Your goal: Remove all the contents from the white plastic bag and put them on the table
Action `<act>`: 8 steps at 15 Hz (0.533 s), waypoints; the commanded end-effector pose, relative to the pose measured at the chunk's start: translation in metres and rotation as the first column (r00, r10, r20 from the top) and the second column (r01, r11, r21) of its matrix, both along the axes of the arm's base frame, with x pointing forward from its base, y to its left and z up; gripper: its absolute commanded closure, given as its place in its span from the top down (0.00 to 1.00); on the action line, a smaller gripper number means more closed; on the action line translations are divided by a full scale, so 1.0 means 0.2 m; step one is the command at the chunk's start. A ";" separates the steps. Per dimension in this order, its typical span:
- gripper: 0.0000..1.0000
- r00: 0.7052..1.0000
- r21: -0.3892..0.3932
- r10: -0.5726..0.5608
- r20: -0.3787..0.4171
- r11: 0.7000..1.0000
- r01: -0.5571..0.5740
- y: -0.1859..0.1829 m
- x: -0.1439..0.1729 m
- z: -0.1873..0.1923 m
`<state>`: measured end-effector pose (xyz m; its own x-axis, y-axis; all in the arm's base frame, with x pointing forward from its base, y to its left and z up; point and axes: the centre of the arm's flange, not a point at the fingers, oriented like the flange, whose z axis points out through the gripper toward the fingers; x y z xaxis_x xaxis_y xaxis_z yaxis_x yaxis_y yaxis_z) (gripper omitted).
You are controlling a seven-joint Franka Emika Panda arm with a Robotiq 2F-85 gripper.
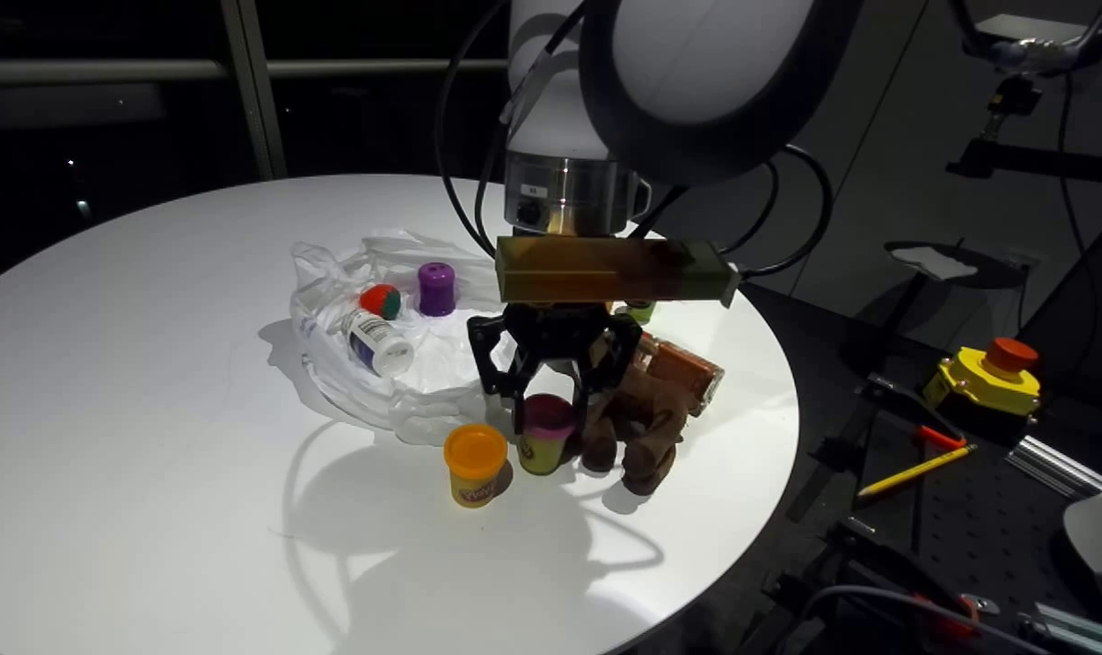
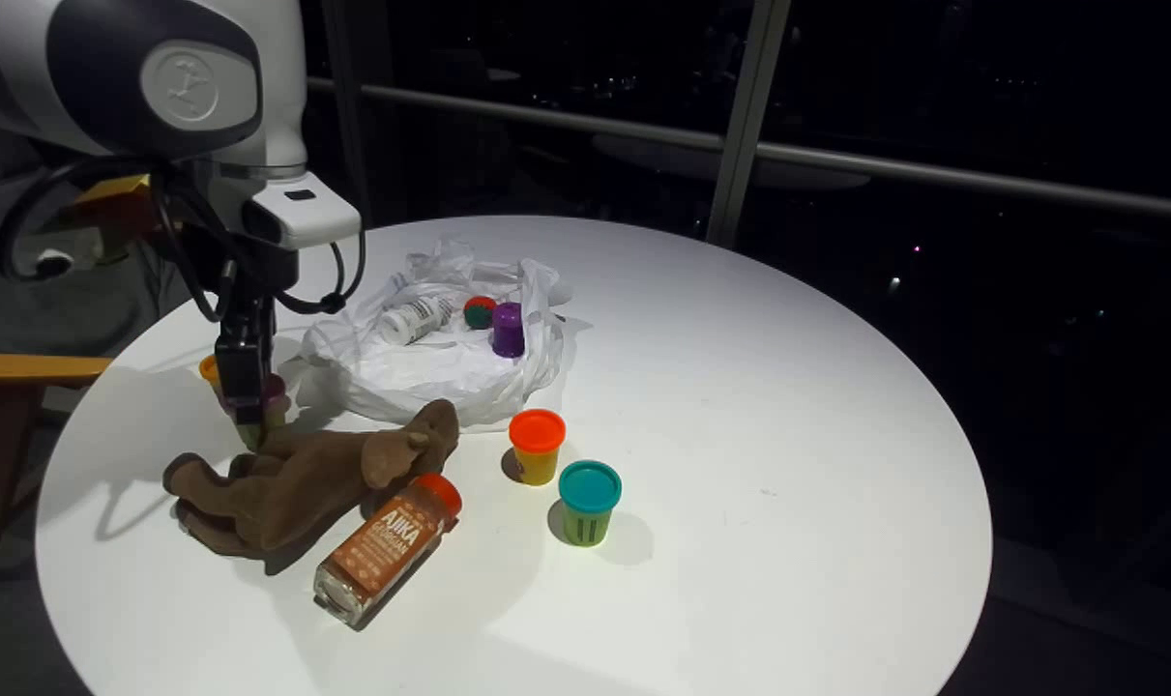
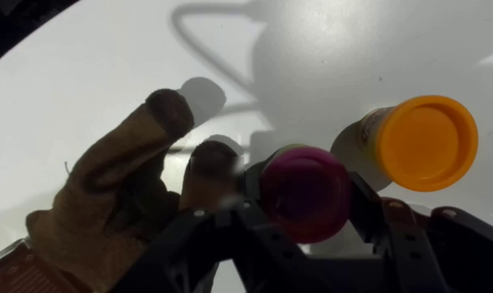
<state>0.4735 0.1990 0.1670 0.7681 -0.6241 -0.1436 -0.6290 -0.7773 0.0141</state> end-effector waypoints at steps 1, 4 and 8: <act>0.28 1.000 0.018 0.026 -0.001 1.000 -0.026 0.07 0.07 -0.05; 0.68 1.000 0.021 0.027 0.007 0.999 -0.027 0.08 0.08 -0.04; 0.99 0.998 -0.005 0.005 0.063 1.000 -0.005 0.03 0.05 0.12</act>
